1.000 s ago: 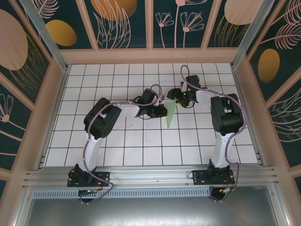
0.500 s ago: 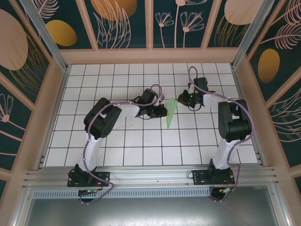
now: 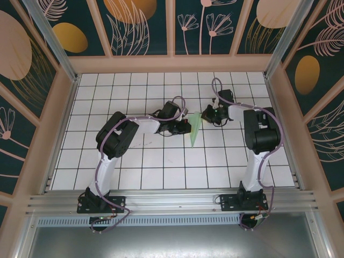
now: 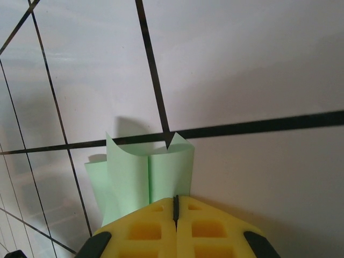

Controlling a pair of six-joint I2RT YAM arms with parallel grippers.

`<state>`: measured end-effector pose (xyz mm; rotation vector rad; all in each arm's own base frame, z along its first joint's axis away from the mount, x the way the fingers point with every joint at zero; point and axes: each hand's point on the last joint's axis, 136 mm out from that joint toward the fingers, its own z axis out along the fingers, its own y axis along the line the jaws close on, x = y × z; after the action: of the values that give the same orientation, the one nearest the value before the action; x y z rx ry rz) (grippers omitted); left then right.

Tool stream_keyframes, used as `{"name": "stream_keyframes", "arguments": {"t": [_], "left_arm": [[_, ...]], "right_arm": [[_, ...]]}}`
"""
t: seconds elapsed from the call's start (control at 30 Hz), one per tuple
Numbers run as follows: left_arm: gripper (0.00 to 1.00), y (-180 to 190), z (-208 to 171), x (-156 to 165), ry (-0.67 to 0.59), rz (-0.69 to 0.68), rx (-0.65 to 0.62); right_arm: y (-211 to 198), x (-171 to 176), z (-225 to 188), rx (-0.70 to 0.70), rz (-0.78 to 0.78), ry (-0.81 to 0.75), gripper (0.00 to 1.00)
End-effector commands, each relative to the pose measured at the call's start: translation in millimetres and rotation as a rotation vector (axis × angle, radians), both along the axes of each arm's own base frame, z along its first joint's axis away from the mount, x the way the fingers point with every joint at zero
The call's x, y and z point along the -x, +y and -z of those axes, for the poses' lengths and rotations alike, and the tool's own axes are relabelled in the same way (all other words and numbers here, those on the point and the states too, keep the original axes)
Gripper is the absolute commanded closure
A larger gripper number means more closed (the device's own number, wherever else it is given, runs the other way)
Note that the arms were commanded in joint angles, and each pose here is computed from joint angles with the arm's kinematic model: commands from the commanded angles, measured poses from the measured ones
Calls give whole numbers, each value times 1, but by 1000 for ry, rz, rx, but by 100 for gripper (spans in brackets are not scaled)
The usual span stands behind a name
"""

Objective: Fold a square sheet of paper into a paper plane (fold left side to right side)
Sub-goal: Fold the wing for the fifth time at the center of the table.

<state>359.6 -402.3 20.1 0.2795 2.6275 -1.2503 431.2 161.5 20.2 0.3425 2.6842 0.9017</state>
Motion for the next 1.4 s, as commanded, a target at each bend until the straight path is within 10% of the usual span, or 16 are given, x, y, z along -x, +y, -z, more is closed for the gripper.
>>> {"name": "stream_keyframes", "arguments": {"t": [0.0, 0.93, 1.37], "left_arm": [[100, 3, -16, -7, -57, -3, -29], [100, -12, -3, -6, -46, 46, -45], [100, -5, 12, -3, -25, 33, -73]], "right_arm": [[1, 4, 15, 34, -22, 46, 100], [2, 13, 33, 109, -68, 102, 100], [-8, -9, -49, 40, -23, -135, 90]]}}
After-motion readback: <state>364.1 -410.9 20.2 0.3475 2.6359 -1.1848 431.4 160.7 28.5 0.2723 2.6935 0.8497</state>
